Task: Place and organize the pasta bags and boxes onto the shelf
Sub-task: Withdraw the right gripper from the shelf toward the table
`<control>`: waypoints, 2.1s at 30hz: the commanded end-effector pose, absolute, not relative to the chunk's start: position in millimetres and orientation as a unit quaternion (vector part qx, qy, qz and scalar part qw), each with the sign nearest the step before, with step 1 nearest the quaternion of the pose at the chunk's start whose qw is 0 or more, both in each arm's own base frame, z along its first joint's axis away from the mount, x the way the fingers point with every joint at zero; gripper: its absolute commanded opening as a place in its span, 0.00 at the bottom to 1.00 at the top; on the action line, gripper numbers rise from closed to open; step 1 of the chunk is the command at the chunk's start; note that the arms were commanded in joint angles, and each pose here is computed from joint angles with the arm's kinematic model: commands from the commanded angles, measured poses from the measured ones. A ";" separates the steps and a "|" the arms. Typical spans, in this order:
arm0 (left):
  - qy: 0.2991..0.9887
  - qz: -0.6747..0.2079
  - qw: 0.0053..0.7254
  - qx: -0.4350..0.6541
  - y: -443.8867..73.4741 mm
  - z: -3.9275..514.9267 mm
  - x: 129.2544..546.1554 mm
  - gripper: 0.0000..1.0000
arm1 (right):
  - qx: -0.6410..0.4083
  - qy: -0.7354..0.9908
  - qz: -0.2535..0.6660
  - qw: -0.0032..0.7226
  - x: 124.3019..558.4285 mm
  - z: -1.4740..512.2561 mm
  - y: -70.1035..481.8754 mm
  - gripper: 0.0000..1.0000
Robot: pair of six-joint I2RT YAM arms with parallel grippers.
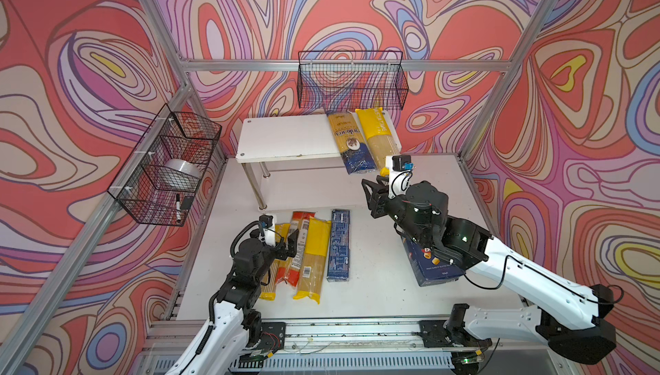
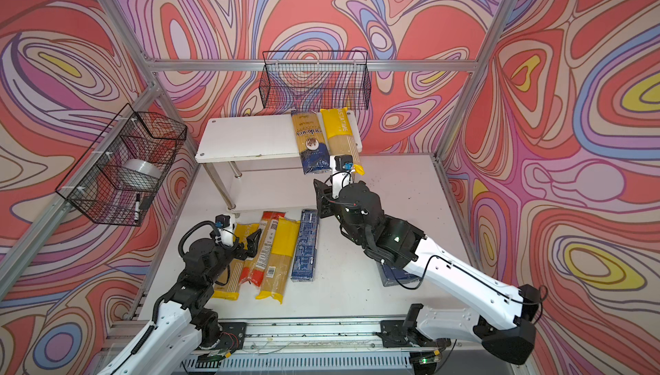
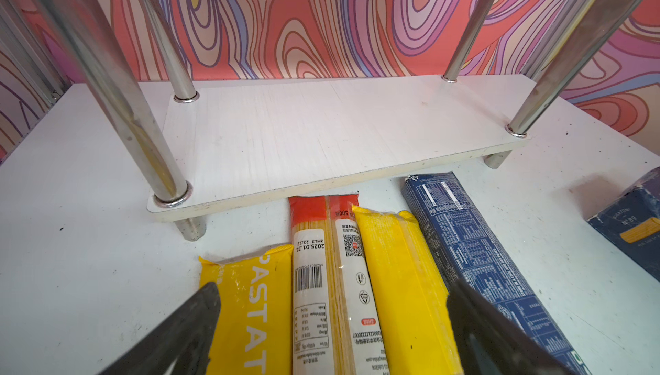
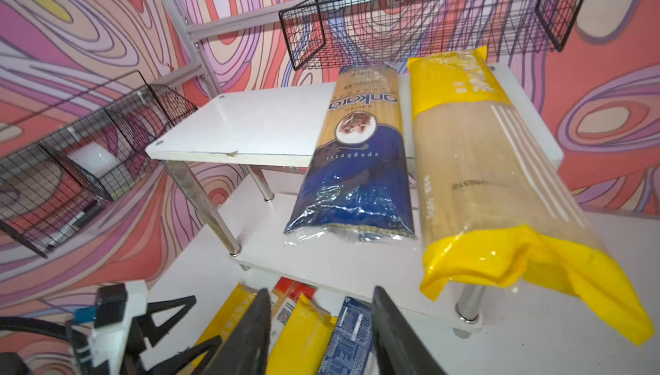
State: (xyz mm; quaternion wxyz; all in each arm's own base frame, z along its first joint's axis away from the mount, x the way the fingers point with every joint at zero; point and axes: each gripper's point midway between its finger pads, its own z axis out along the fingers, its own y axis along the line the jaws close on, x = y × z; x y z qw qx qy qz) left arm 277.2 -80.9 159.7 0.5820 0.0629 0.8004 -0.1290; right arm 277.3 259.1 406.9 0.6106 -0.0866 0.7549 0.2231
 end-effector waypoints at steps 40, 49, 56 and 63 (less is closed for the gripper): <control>0.794 -0.133 0.589 0.066 -83.2 165.9 278.9 1.00 | -0.075 0.752 0.259 0.602 362.3 358.1 288.9 0.00; 0.796 -0.134 0.587 0.067 -83.7 165.3 279.8 1.00 | -0.079 0.739 0.279 0.608 348.3 370.8 275.3 0.20; 0.796 -0.134 0.586 0.068 -84.2 165.1 280.0 1.00 | -0.108 0.746 0.293 0.588 327.9 383.3 272.7 0.37; 0.794 -0.134 0.590 0.067 -83.4 165.7 278.4 1.00 | -0.152 0.735 0.359 0.556 297.8 395.5 284.4 0.42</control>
